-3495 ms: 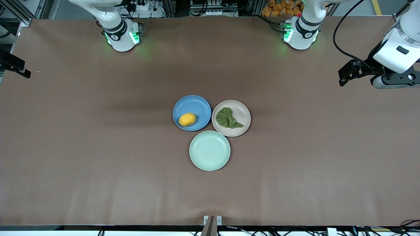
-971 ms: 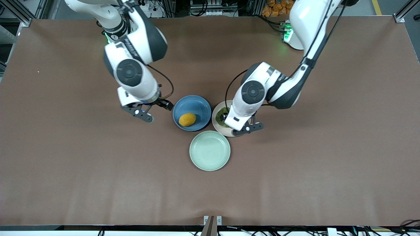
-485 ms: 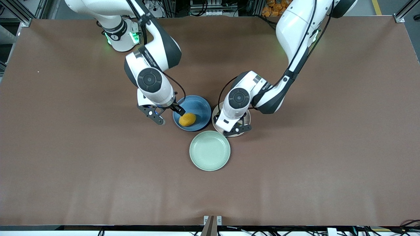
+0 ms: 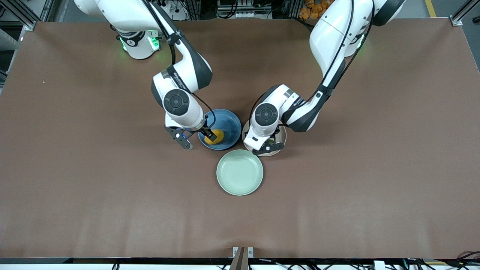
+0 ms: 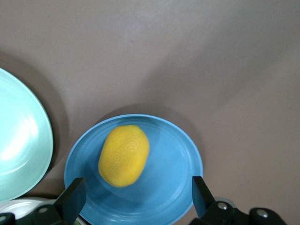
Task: Pick lemon and lettuce from blue and beige plates
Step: 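Lower and close the right gripper on the lemon while the left grasps lettuce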
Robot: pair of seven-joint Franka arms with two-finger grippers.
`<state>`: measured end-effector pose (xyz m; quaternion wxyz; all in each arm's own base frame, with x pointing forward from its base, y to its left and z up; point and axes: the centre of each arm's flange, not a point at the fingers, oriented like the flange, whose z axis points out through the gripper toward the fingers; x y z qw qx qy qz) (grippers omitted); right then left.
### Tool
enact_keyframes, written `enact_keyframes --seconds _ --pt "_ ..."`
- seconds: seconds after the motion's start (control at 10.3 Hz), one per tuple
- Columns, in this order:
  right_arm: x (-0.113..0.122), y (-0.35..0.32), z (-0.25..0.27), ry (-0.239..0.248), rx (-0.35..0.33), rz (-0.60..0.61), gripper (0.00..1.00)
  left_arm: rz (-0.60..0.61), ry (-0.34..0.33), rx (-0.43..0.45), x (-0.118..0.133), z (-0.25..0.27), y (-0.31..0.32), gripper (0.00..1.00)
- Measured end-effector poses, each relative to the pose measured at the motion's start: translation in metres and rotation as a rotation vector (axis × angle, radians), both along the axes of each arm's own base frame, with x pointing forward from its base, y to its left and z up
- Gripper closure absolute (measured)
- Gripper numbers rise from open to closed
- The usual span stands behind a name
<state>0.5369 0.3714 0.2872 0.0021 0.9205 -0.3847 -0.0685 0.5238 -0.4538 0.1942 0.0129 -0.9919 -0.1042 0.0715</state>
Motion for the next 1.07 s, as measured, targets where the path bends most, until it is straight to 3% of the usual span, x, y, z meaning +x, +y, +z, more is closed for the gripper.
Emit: enact_keyframes --seconds 0.29,0.49,0.58,0.68,0.87,1.07 --pt "-0.003 0.001 -0.017 -0.049 0.018 -0.043 0.00 0.000 0.005 0.005 -0.001 -0.006 0.001 0.36" --pt "-0.007 0.008 -0.027 -0.061 0.020 -0.057 0.00 0.003 -0.002 0.001 0.003 -0.003 0.001 0.61" --pt "-0.009 0.011 -0.035 -0.063 0.019 -0.057 0.00 0.006 -0.009 -0.002 0.006 0.000 0.001 0.81" --pt "-0.011 0.013 -0.044 -0.057 0.013 -0.054 0.00 0.009 -0.017 -0.008 0.009 0.004 0.000 0.94" --pt "-0.013 0.014 -0.061 -0.049 0.003 -0.052 0.00 0.017 -0.046 -0.025 0.018 0.023 0.001 0.98" --pt "-0.013 0.013 -0.074 -0.047 -0.002 -0.053 0.00 0.057 -0.090 -0.035 0.040 0.074 0.020 0.98"
